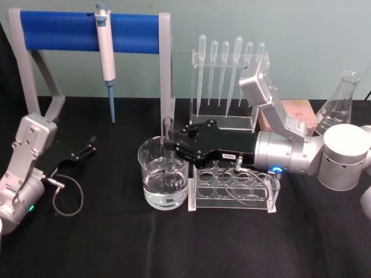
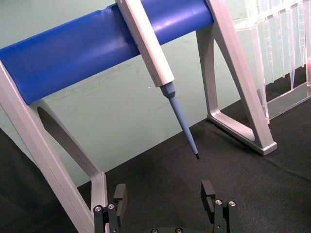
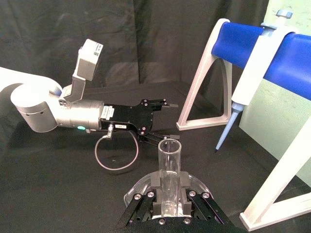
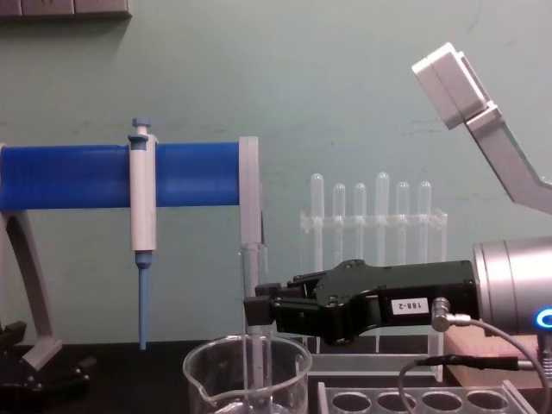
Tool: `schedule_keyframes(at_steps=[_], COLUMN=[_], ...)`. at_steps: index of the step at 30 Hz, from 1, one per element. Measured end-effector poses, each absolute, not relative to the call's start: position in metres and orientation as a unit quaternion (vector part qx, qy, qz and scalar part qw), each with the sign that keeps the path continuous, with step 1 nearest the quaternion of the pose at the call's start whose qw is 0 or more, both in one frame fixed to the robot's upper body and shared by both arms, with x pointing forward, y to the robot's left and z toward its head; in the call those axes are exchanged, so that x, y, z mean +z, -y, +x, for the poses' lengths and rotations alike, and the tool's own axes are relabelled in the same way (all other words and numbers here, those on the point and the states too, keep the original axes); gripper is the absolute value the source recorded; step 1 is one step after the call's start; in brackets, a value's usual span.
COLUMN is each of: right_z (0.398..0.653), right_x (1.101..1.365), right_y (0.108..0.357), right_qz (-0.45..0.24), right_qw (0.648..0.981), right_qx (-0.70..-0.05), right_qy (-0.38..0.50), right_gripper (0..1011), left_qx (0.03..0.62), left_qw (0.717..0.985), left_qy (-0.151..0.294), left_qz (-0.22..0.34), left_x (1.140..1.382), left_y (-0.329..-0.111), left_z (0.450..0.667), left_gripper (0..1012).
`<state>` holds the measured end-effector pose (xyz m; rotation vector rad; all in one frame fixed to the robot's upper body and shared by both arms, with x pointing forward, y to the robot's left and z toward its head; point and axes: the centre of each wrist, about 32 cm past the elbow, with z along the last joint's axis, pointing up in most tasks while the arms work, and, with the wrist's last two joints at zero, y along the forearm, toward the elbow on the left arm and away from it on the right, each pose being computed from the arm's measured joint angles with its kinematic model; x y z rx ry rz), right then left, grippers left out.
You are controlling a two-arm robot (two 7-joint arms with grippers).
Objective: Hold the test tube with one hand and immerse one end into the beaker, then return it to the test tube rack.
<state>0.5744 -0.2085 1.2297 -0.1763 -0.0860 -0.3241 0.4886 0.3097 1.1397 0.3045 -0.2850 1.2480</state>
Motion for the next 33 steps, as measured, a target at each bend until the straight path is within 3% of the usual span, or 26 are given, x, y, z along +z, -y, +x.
schedule_keyframes(at_steps=[33], right_z=[0.5744], right_x=[1.2297], right_y=[0.2085], right_qz=[-0.088], right_qw=[0.982], right_qx=[-0.161], right_qy=[0.043], right_gripper=[218], left_qx=[0.580], left_qw=[0.791], left_qy=[0.132], left_qz=[0.141], left_x=[1.1398], left_y=[-0.3097], left_z=[0.4886], left_gripper=[1000])
